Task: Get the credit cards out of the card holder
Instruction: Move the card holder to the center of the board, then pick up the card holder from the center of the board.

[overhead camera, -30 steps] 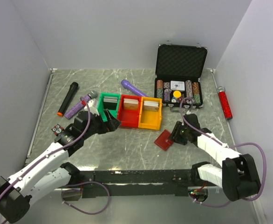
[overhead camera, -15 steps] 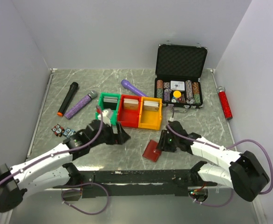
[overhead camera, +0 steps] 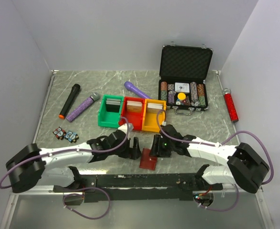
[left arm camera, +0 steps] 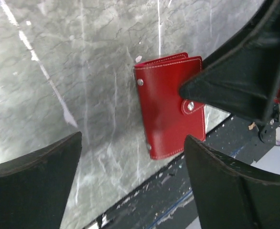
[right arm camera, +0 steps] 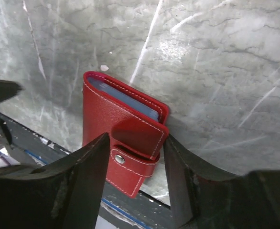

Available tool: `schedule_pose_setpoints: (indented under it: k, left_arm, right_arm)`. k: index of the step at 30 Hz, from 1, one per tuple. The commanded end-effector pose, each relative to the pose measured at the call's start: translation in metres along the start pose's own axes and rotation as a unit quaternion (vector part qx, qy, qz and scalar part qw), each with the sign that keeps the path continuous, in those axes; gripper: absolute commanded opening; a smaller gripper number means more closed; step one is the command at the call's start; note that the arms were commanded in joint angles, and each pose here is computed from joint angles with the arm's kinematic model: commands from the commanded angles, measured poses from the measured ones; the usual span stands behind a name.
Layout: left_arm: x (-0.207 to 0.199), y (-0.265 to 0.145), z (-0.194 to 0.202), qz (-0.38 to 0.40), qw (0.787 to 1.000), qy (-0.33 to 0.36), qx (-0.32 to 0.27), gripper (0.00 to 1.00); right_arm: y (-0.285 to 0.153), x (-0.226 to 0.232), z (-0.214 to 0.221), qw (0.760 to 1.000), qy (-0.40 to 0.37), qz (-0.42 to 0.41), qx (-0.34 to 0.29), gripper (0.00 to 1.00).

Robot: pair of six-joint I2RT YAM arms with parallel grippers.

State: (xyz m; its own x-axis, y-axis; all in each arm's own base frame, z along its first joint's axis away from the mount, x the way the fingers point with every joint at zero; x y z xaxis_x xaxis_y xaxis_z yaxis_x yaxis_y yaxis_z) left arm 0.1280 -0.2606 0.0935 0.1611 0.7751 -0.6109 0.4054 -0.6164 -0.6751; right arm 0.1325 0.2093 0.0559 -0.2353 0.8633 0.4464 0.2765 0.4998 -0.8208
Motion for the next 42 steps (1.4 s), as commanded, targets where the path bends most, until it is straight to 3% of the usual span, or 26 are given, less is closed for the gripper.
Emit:
schedule_pose_setpoints:
  k: [1, 7, 11, 14, 16, 22, 26, 29, 32, 35, 42]
  left_arm:
    - [-0.026, 0.011, -0.005, 0.059, 0.998, -0.004, -0.004, 0.90]
    - [-0.027, 0.029, 0.004, 0.049, 0.999, 0.006, 0.020, 0.82]
    - [-0.021, 0.042, 0.013, 0.033, 0.999, 0.012, 0.042, 0.67]
    - [-0.019, 0.048, 0.015, 0.028, 0.998, 0.011, 0.049, 0.49]
    - [-0.017, 0.049, 0.016, 0.024, 0.999, 0.010, 0.047, 0.45]
    - [-0.013, 0.049, 0.018, 0.022, 0.999, 0.011, 0.048, 0.42]
    - [-0.010, 0.049, 0.021, 0.022, 0.998, 0.009, 0.049, 0.39]
    - [-0.009, 0.047, 0.020, 0.024, 0.999, 0.007, 0.046, 0.39]
    - [-0.009, 0.043, 0.018, 0.027, 0.999, 0.007, 0.036, 0.41]
    - [-0.010, 0.036, 0.015, 0.035, 0.999, 0.005, 0.022, 0.44]
    - [-0.020, 0.020, 0.008, 0.078, 0.997, 0.007, -0.004, 0.62]
  right_arm:
    - [0.000, -0.005, 0.008, 1.000, 0.001, 0.010, 0.007, 0.58]
    - [-0.004, -0.013, 0.009, 0.999, -0.013, 0.030, 0.000, 0.58]
    - [0.000, -0.011, 0.008, 1.000, -0.018, 0.022, 0.002, 0.54]
    - [0.002, -0.010, 0.008, 1.000, -0.017, 0.016, 0.001, 0.53]
    - [0.002, -0.010, 0.008, 1.000, -0.018, 0.012, 0.000, 0.52]
    - [0.003, -0.005, 0.006, 1.000, -0.018, -0.001, -0.004, 0.46]
    - [0.002, -0.003, 0.005, 1.000, -0.019, -0.008, -0.009, 0.31]
    - [0.000, -0.001, 0.004, 1.000, -0.020, -0.016, -0.017, 0.27]
    - [-0.002, 0.001, 0.002, 0.999, -0.025, -0.027, -0.026, 0.17]
    - [-0.006, 0.003, 0.000, 0.998, -0.029, -0.034, -0.036, 0.02]
    - [-0.012, 0.010, -0.003, 0.997, -0.039, -0.054, -0.049, 0.00]
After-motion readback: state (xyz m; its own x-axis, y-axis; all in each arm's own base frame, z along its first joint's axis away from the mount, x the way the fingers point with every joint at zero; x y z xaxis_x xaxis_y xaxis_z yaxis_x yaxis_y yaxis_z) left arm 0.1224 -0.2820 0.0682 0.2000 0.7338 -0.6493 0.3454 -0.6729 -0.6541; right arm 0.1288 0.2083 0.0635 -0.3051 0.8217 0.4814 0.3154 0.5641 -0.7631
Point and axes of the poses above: each gripper's point midway between its finger pads, its own y axis out along the fingers, its own x axis along the line the jaws close on, z = x × y, the point moved 4 cm from there along -y, back along the fingers, and after that the axes turned 12 degrees about -y, right-handed, at the moved point
